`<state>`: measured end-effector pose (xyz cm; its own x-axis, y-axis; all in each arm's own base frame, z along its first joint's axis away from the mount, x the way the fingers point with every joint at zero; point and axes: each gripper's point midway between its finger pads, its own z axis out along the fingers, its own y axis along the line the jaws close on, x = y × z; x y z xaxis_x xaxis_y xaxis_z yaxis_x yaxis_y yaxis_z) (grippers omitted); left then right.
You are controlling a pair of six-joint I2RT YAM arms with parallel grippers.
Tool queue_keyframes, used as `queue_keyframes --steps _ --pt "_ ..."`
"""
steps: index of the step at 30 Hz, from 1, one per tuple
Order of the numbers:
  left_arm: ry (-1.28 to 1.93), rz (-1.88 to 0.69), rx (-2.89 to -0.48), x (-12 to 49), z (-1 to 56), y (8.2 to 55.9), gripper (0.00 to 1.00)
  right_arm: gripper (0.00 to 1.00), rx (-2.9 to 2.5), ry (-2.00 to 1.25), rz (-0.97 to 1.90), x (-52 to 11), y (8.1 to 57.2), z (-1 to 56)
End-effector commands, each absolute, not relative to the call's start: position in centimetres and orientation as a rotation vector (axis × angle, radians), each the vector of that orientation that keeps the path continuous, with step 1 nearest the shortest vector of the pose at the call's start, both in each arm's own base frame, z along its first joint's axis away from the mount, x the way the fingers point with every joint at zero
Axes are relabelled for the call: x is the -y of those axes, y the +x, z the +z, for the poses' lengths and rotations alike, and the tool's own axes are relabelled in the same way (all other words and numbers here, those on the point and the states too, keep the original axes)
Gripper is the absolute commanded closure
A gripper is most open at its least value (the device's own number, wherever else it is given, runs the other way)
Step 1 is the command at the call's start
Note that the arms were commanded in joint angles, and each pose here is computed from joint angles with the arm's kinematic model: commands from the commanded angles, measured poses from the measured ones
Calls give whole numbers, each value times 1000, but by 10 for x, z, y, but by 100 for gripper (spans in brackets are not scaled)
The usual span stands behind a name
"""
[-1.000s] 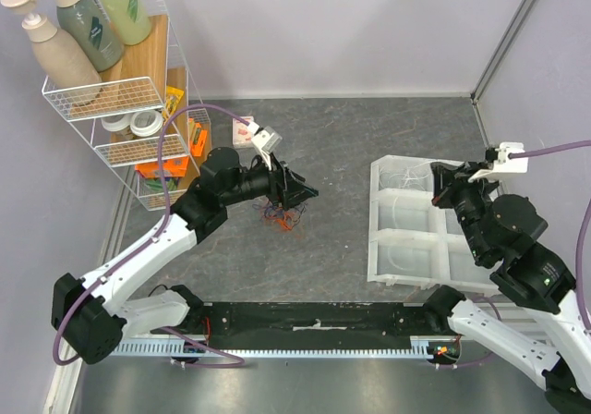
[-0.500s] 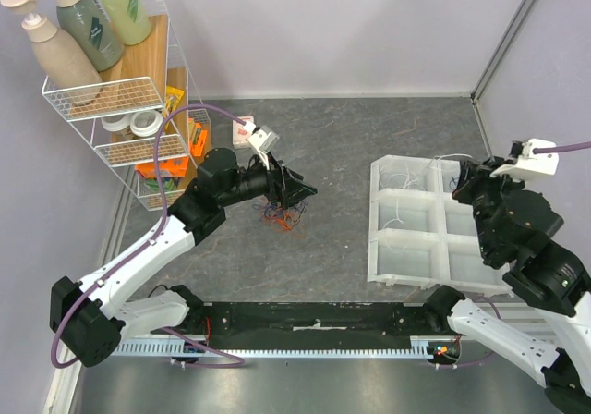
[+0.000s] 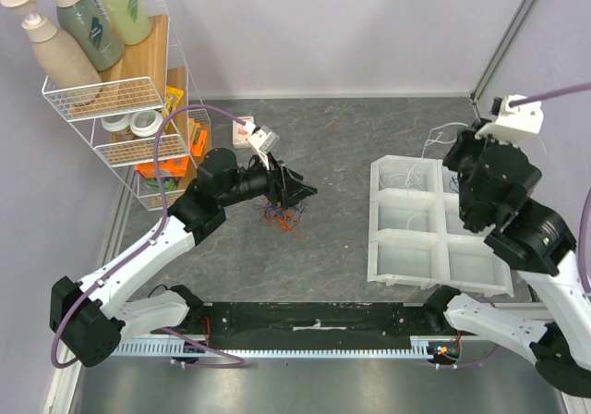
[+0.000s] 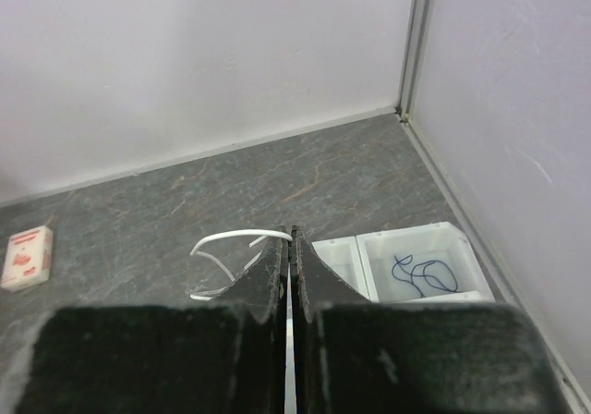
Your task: Untangle the cables
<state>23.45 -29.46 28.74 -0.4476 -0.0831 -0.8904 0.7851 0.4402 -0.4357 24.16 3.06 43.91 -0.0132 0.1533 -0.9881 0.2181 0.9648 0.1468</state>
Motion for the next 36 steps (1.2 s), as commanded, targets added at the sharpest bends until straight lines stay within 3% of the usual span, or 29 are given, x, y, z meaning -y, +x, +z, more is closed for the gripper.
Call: queue_keyframes --steps 1,11,20,27,36 --pt "629 -1133 -1666 292 302 234 29 100 -1536 377 -185 -11 244 468" --pt "637 -1151 -1648 293 308 230 29 100 -1550 471 -464 11 273 468" --pt "638 -1161 -1631 291 313 227 29 100 -1593 545 -301 43 339 452" --pt "645 -1169 -1627 292 314 225 29 100 -1545 596 -280 62 350 472" --pt "648 -1169 -1620 292 315 225 29 100 -1617 578 -199 55 376 428"
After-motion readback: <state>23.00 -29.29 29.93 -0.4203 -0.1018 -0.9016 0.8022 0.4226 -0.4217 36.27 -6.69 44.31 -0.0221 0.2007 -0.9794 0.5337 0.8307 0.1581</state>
